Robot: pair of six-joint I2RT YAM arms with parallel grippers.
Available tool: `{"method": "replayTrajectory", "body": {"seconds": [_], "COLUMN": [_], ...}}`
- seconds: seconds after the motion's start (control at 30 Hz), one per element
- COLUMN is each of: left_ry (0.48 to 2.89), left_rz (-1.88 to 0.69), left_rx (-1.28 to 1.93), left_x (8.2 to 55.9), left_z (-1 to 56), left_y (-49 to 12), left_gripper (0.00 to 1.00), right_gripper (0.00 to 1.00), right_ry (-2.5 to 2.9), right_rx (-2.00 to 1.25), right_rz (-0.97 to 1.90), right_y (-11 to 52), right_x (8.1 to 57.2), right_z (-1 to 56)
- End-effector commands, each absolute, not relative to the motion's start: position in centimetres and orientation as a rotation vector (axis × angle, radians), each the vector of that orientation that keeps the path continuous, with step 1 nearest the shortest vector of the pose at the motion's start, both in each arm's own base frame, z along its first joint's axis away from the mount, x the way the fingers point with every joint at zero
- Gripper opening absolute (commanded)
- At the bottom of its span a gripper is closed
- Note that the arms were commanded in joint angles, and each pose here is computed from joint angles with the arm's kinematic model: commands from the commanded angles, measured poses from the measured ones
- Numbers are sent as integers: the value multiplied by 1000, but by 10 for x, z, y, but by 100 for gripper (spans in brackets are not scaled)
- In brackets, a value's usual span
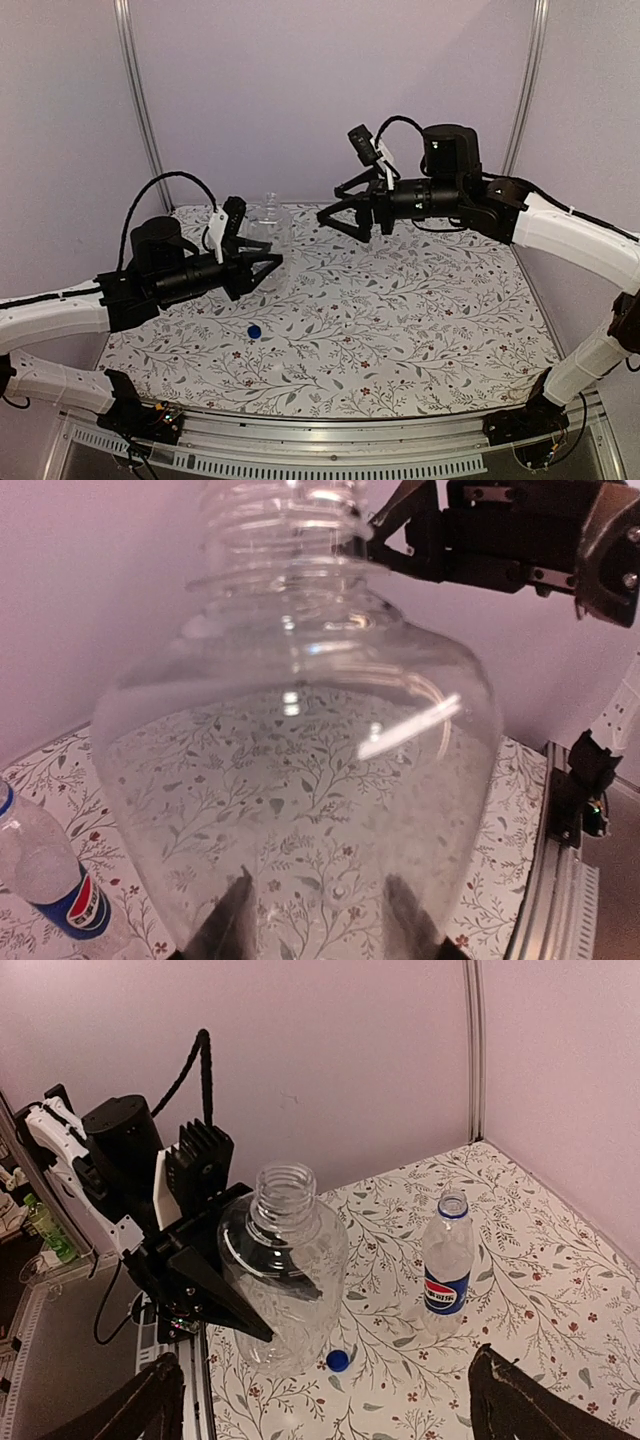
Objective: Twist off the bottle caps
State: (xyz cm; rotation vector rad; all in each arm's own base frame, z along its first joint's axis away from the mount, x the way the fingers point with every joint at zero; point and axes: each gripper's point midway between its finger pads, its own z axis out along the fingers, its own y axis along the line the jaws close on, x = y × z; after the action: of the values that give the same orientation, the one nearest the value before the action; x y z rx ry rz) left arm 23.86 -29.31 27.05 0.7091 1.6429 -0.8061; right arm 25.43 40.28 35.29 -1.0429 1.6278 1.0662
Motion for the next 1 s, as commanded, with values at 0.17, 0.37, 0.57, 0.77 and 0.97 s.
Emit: {"method": "replayTrajectory", "body": {"seconds": [0.17,0.37,0.57,0.77,0.97], "left_ry": [1612,1619,1622,1632,1639], "left_rz": [-851,-845,-835,-798,-775], "left_rx": [755,772,793,803,819], "left_x": [235,234,232,233,232], "left_z": [275,271,267,261,256], "left_y": [-316,-326,-333,-336,-340], "left_gripper": [38,38,38,38,38], "right_gripper": [92,83,76,67,56], "right_ry": [1662,1728,1761,1785,1810], "right_rx": [-1021,-987,-1019,-1053,-1070], "right_rz": [1157,1150,1169,1163,1164], "right_y": [419,434,446,455,460], "right_x": [248,258,254,251,251], "right_z": [384,379,366,351,340]}}
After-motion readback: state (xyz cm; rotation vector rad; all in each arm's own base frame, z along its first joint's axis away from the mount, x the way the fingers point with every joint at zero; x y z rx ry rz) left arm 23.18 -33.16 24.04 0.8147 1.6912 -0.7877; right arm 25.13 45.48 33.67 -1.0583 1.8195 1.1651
